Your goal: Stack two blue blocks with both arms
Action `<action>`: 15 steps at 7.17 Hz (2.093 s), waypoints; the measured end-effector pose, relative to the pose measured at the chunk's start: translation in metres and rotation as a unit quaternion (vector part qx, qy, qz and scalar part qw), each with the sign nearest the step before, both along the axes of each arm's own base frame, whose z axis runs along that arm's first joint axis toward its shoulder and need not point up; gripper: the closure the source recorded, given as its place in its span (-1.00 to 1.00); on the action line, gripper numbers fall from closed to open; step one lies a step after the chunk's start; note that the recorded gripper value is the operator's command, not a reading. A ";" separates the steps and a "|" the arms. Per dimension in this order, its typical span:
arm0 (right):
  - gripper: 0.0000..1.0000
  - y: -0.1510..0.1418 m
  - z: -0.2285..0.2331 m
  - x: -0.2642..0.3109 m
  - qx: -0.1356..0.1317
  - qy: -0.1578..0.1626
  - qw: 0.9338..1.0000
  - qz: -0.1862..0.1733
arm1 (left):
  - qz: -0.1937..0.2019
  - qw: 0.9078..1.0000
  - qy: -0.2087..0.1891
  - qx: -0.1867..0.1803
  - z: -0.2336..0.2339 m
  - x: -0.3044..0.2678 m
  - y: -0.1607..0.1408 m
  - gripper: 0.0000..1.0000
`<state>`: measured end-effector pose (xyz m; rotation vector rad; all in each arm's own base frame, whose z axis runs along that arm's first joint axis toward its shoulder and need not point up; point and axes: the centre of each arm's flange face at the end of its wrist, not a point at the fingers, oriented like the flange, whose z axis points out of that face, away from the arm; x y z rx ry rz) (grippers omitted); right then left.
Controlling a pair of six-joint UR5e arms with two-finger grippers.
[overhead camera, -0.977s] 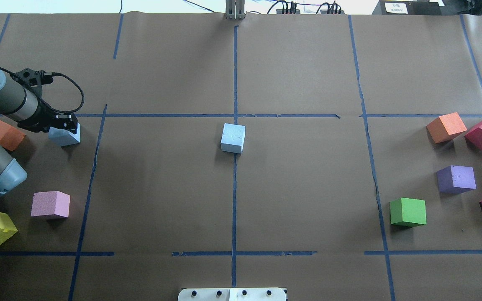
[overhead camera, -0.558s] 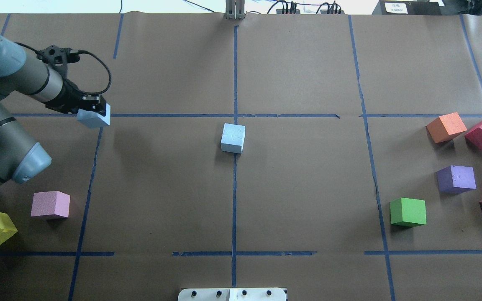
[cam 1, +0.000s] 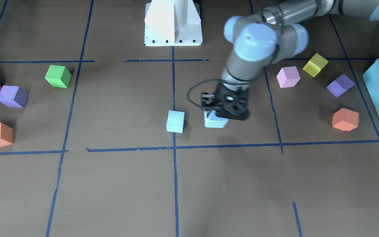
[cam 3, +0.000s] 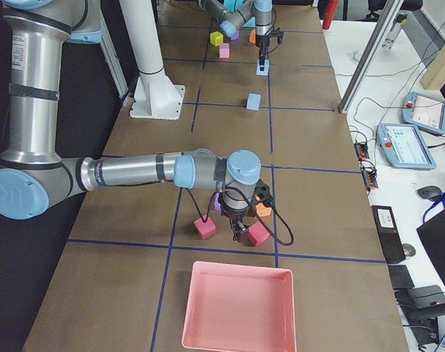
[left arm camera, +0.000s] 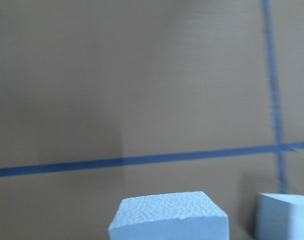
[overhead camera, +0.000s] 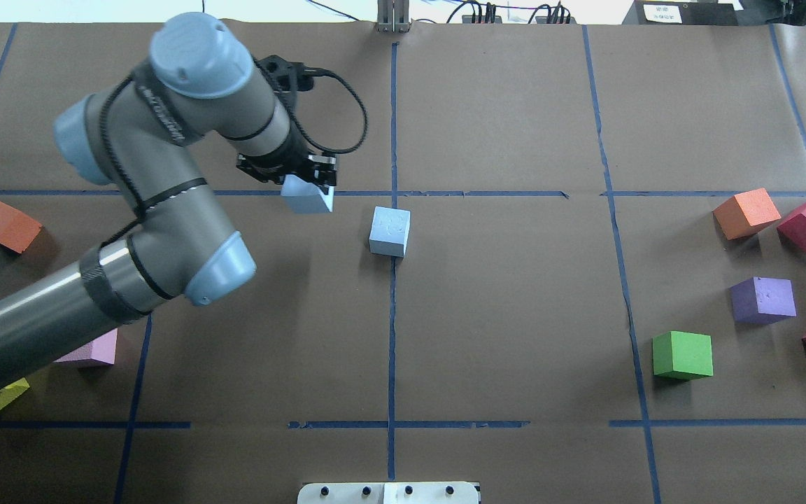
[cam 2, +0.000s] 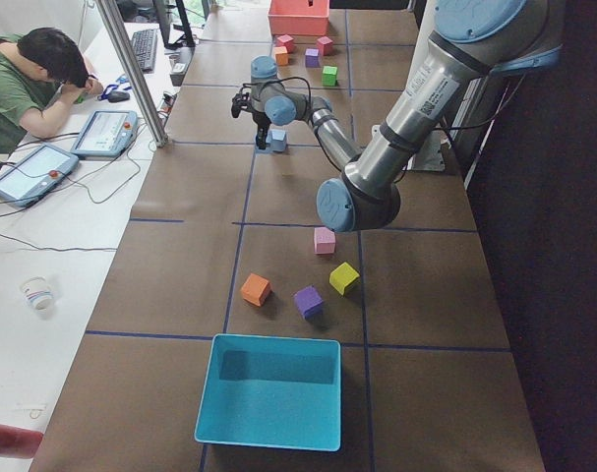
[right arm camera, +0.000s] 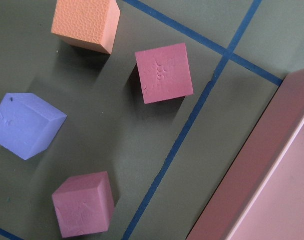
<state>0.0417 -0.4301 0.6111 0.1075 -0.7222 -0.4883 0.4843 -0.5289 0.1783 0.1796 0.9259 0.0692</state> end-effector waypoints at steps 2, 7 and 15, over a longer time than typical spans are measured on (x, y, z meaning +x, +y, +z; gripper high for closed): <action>-1.00 0.000 0.000 0.000 -0.001 -0.003 1.000 0.000 | 0.012 0.999 -0.027 0.024 -0.041 0.061 0.012 0.47; -1.00 0.003 0.002 0.000 -0.003 -0.004 1.000 0.000 | 0.047 0.996 -0.056 0.052 -0.049 0.115 0.031 0.23; -1.00 0.003 0.001 -0.001 -0.003 -0.005 1.000 0.001 | 0.054 0.997 -0.047 0.042 -0.055 0.093 0.002 -1.00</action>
